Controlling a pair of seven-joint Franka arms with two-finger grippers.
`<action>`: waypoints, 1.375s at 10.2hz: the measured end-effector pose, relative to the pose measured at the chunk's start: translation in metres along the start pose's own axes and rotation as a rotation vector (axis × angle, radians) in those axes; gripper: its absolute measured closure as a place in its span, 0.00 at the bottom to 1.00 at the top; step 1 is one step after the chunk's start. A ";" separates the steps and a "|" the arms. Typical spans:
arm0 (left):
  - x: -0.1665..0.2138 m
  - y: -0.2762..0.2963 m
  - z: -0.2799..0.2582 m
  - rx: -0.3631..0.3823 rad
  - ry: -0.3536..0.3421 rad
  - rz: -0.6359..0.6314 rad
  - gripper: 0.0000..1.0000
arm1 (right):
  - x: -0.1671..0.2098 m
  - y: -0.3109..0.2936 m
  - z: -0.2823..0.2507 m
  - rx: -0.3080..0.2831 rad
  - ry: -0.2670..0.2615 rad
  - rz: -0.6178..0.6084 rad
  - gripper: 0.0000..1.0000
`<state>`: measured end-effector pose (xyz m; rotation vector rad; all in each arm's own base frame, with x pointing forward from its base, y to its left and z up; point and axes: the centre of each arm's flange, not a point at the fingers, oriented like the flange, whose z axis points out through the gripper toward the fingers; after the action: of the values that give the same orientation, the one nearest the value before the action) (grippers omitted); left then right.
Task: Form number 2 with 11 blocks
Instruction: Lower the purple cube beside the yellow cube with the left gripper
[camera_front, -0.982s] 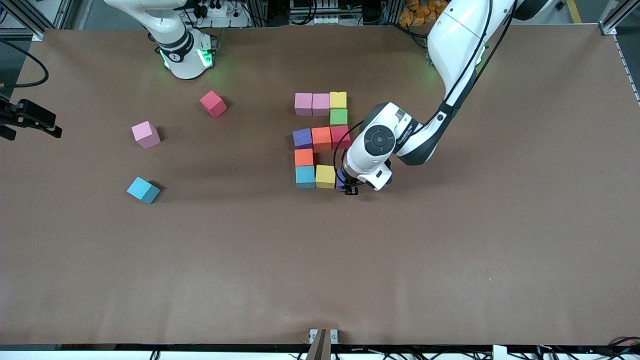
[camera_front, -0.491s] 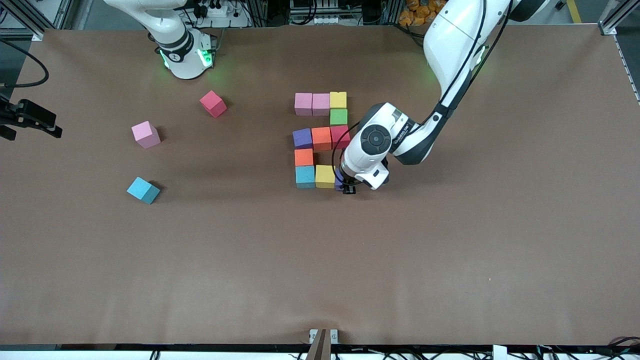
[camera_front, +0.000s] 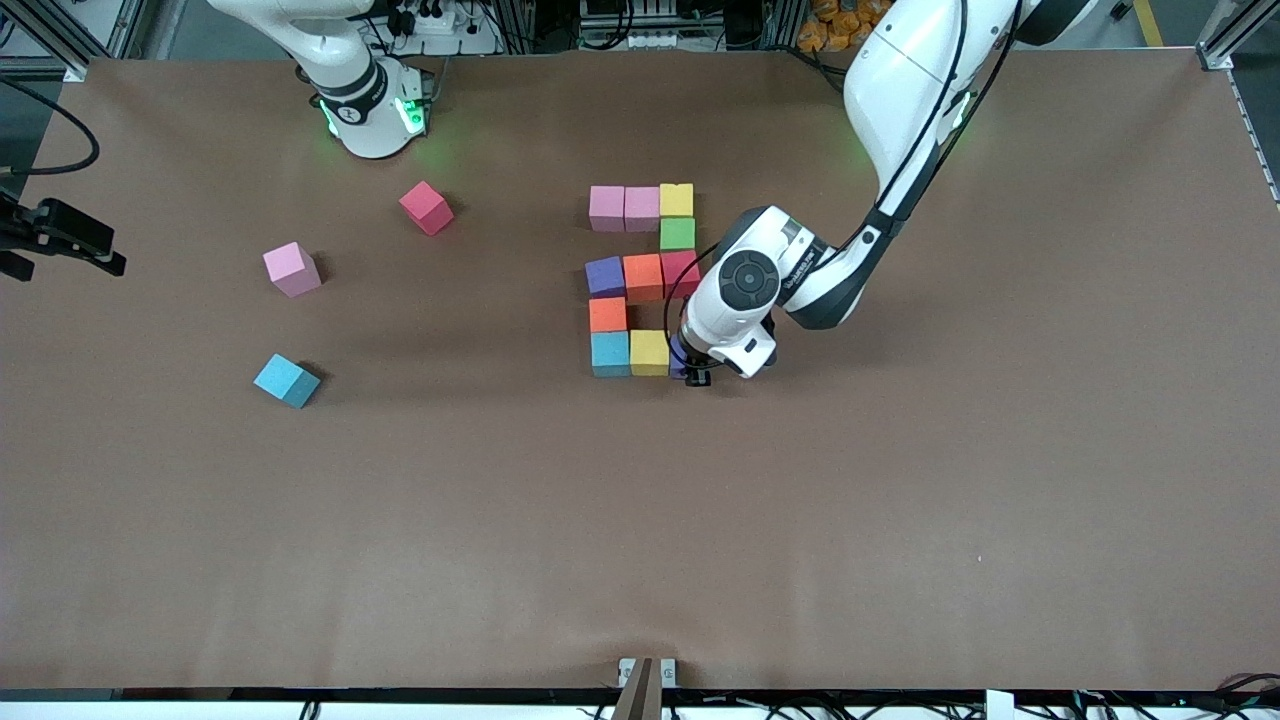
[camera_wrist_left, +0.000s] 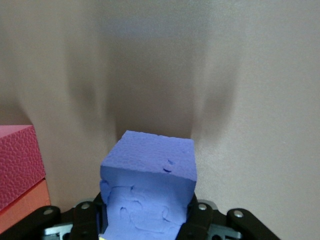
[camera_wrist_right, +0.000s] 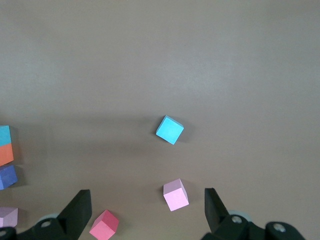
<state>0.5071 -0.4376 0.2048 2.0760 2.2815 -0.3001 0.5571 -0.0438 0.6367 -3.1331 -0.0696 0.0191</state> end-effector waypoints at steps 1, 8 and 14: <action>0.001 -0.001 0.003 0.011 -0.003 -0.011 0.44 | 0.000 0.000 0.000 0.000 0.000 0.000 0.00; 0.003 -0.001 0.006 0.022 -0.012 -0.032 0.42 | 0.000 0.000 0.000 0.000 0.000 0.000 0.00; 0.001 -0.005 0.010 0.032 -0.013 -0.018 0.00 | 0.000 0.000 0.000 0.000 0.000 0.000 0.00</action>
<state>0.5013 -0.4392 0.1955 2.0632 2.3037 -0.3519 0.5571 -0.0438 0.6367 -3.1330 -0.0696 0.0190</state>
